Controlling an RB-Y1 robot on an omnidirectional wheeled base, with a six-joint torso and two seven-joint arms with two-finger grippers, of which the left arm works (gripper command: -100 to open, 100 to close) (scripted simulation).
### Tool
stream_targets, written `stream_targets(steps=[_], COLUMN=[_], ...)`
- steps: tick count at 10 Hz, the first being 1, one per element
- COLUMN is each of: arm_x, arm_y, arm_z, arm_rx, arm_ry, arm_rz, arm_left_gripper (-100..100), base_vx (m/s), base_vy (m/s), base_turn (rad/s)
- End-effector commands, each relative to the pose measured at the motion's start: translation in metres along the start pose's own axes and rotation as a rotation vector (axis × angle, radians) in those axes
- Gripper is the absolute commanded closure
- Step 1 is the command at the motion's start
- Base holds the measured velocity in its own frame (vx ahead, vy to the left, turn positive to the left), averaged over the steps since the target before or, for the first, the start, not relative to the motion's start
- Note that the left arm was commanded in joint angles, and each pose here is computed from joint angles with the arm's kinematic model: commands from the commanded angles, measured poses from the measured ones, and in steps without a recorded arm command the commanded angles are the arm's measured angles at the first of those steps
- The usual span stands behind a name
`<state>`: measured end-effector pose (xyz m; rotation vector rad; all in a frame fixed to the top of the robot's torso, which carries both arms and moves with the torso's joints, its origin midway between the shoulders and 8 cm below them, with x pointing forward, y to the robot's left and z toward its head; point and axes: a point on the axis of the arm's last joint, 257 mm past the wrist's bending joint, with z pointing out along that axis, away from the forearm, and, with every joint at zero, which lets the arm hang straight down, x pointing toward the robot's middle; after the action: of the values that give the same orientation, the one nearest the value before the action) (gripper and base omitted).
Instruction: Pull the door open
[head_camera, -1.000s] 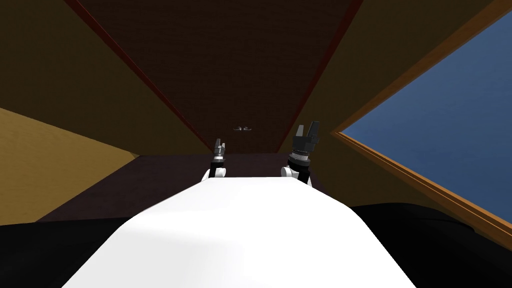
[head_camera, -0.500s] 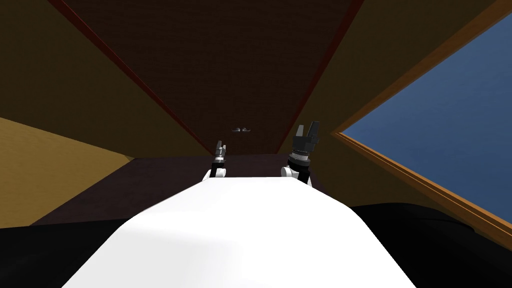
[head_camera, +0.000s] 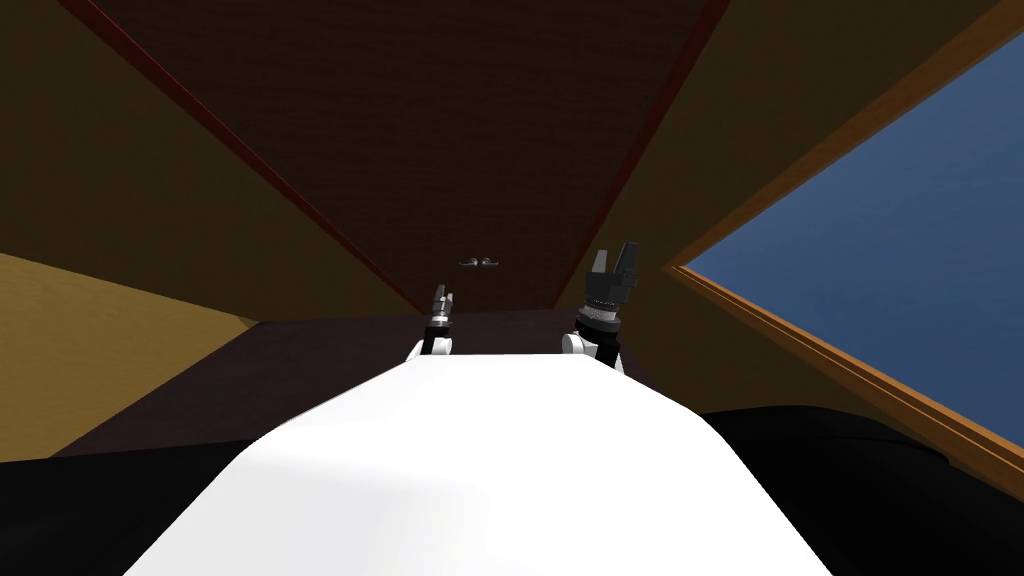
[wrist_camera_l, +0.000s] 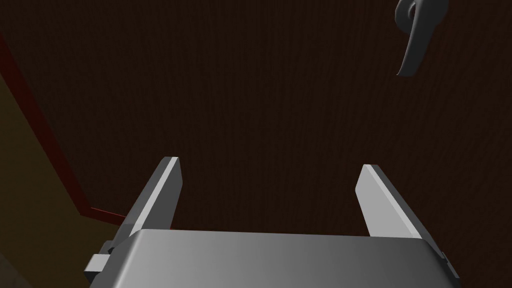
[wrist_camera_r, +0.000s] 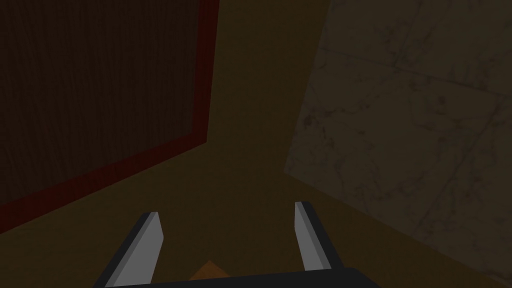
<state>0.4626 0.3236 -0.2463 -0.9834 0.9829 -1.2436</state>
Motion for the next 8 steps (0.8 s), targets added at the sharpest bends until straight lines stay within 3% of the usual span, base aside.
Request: stream_targets(steps=[1,8], arm_x=[-0.001,-0.014], arm_y=[0.012,0.058], arm_z=[-0.0026,-0.0121], arm_rx=[-0.019,-0.104], arm_ry=[-0.001,-0.012], arm_rz=[-0.005,-0.023], arm_left_gripper=[-100,-100], base_vx=[0.049,0.08], base_vy=[-0.001,-0.002], base_turn=[-0.024,-0.032])
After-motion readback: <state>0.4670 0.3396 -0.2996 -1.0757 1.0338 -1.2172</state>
